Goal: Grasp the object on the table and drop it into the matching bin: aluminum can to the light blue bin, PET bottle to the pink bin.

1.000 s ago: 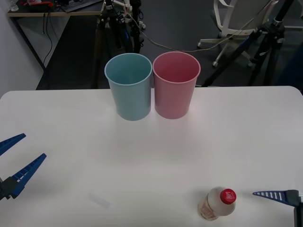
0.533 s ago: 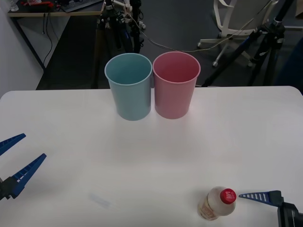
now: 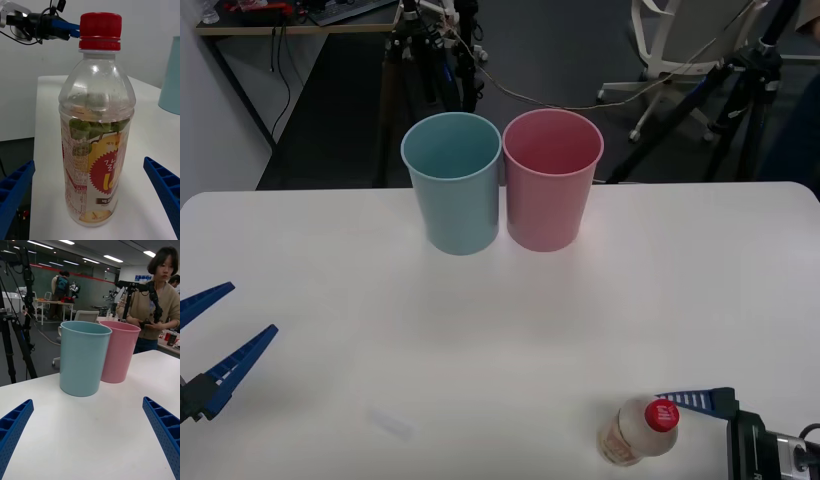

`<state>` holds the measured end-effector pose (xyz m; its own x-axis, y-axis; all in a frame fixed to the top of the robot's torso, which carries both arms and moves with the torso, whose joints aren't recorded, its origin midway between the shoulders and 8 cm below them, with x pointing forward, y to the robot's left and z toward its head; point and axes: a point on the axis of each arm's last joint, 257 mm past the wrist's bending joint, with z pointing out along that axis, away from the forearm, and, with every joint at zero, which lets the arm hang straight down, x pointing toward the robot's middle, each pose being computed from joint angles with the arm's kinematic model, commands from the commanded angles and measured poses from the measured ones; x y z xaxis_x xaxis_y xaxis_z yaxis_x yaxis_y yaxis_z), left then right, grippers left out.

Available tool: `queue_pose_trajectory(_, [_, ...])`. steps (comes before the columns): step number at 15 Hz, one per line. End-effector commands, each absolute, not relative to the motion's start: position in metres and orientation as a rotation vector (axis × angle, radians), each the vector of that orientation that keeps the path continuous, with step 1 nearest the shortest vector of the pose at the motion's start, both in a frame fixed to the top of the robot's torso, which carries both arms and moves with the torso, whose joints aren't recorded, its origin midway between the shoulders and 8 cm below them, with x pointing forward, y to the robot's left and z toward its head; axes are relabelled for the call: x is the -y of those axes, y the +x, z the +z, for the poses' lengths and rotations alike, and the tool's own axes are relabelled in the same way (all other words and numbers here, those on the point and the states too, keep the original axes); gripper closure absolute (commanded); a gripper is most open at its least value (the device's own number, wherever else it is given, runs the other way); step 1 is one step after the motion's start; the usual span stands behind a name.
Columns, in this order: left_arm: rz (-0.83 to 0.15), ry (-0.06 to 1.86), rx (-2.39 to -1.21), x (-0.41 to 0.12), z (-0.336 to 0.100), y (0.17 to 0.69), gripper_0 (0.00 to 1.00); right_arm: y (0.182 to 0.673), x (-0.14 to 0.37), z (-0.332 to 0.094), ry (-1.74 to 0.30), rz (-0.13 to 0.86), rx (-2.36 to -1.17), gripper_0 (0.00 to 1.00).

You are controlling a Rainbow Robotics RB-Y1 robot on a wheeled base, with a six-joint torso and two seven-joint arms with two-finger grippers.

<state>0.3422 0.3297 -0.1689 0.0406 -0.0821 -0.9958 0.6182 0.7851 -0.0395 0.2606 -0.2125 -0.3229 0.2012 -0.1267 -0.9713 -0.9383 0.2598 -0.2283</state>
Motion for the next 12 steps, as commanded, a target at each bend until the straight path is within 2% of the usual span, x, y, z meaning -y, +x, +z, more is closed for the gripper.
queue_pose_trajectory(1, [-0.567,0.465,-1.441,-0.330,-0.169,0.342,0.00,0.269,0.199,-0.325,-1.164,0.804,-1.228,0.00])
queue_pose_trajectory(11, [-0.567,0.465,-1.441,-0.330,-0.169,0.342,0.00,0.278,0.158,-0.322,-1.162,0.862,-1.186,0.00])
queue_pose_trajectory(12, [-0.567,0.465,-1.441,-0.330,-0.169,0.342,0.00,0.279,0.157,-0.321,-1.169,0.861,-1.179,0.04])
